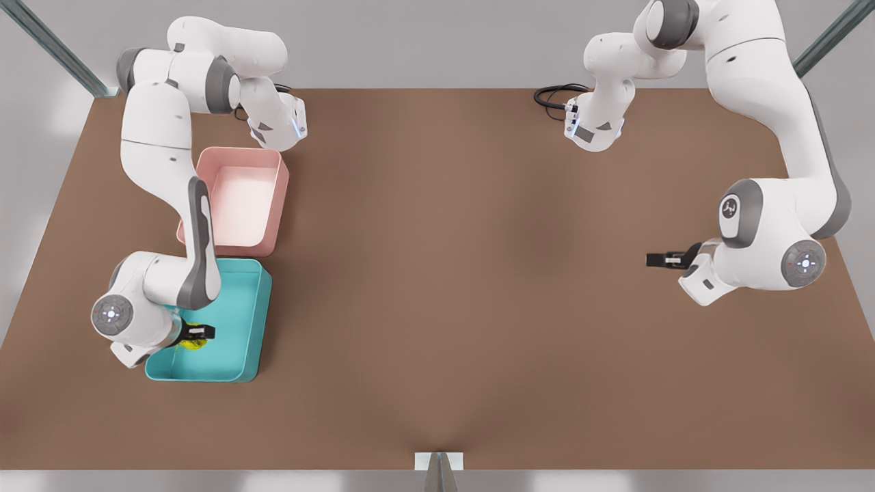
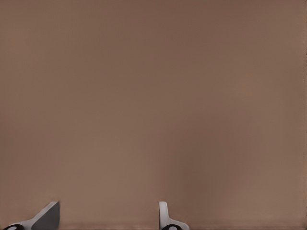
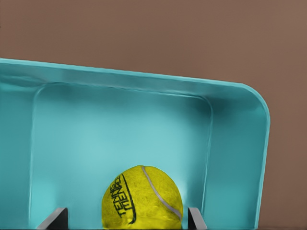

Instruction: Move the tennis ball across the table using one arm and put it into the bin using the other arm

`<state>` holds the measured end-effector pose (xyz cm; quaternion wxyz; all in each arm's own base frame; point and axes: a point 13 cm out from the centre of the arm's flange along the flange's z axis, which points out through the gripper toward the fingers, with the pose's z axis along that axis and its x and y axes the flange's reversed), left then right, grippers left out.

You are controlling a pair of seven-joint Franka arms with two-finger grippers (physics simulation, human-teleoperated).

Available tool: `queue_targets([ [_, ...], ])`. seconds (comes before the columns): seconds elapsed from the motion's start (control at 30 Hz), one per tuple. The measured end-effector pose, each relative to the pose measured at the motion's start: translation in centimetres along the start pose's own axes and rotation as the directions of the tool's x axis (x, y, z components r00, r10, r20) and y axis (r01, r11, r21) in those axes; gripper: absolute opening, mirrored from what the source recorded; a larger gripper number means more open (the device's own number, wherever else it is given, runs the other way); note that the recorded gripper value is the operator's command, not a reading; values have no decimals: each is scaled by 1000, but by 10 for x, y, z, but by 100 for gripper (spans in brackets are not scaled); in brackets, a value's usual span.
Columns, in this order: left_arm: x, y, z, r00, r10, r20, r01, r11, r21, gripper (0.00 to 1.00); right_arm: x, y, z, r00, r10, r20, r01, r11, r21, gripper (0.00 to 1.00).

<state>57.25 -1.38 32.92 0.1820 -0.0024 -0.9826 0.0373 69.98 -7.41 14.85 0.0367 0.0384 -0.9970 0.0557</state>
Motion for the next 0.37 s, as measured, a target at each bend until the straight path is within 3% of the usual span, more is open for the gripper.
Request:
queue_targets([
  [0.13,8,5,-4,999,-5,-36,5,1000,-7,100,-18,50,-44,995,-96,33,97,995,-25,100],
  [0.23,15,1,23,989,-7,-150,11,1000,26,100,-26,114,-182,979,-165,116,169,985,-24,100],
  [0.37,15,-32,-9,992,48,-114,-45,999,27,100,62,111,-305,980,-179,81,186,979,-81,100],
])
